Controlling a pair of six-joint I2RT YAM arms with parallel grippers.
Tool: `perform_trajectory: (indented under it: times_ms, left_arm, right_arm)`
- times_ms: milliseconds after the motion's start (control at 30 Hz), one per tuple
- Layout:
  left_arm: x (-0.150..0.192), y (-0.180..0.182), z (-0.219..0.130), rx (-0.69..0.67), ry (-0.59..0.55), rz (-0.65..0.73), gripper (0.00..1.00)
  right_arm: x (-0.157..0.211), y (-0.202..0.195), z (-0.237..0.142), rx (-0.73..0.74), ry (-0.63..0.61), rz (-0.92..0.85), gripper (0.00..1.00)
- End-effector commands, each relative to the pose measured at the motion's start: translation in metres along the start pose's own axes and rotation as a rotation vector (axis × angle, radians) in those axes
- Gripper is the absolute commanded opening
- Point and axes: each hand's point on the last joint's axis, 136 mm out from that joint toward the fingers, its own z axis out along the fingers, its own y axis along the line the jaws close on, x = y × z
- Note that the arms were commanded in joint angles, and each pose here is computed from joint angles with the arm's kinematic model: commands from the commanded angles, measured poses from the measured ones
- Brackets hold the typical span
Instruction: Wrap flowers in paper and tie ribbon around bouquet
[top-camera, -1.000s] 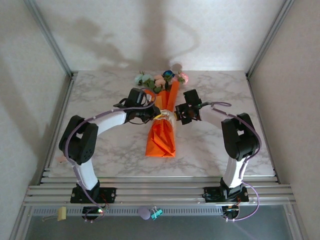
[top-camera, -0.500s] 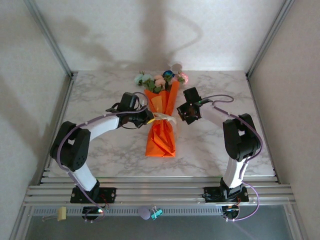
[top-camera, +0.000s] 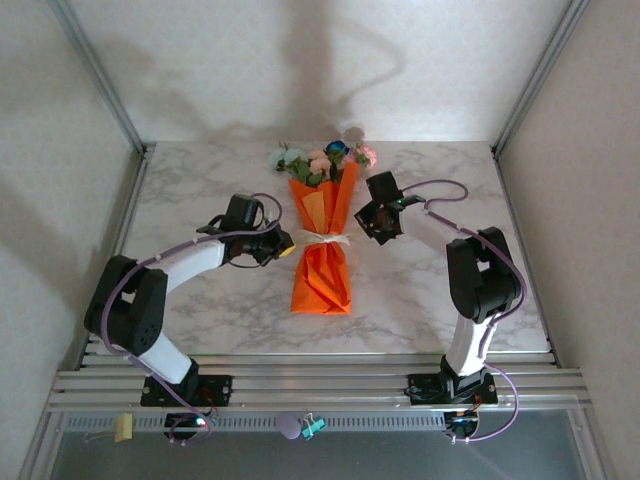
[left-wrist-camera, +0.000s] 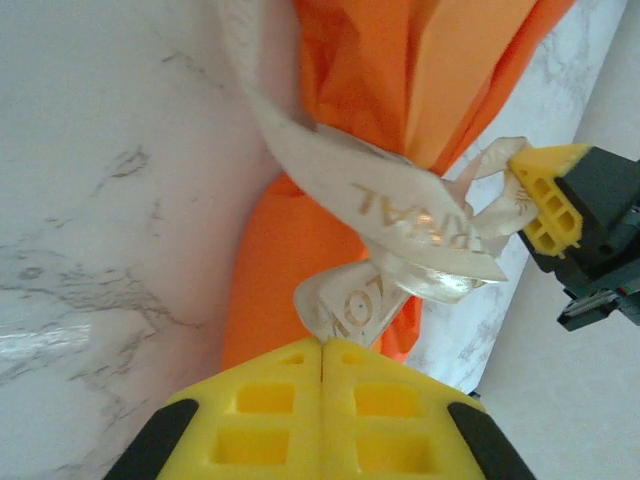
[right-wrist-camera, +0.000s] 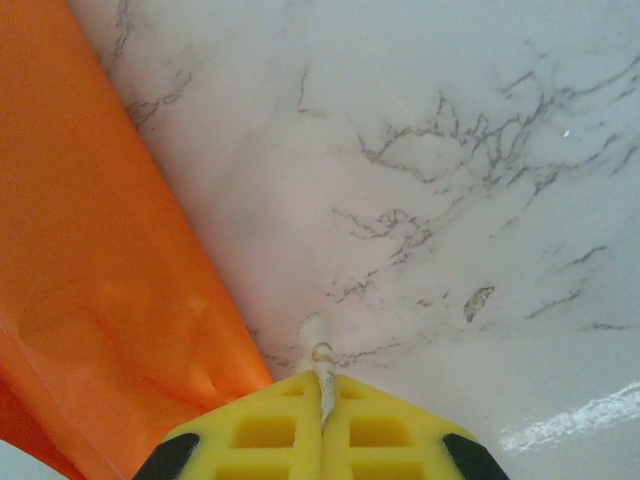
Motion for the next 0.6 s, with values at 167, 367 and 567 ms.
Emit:
perform_trajectory:
  times_ms: [167,367,567]
  left_arm:
    - [-0.006,0.028,-0.014,-0.058,-0.047,-0.010,0.00]
    - [-0.011,0.045,-0.017,-0.101,-0.062,-0.017,0.00]
    - [-0.018,0.064,-0.021,-0.162,-0.092,-0.014,0.00]
  right_arm:
    - [-0.015,0.006,0.004,0.017,-0.057,-0.062,0.00]
    - [-0.019,0.006,0.009,0.033,-0.063,-0.081,0.00]
    - [-0.027,0.002,0.011,0.050,-0.080,-0.085,0.00]
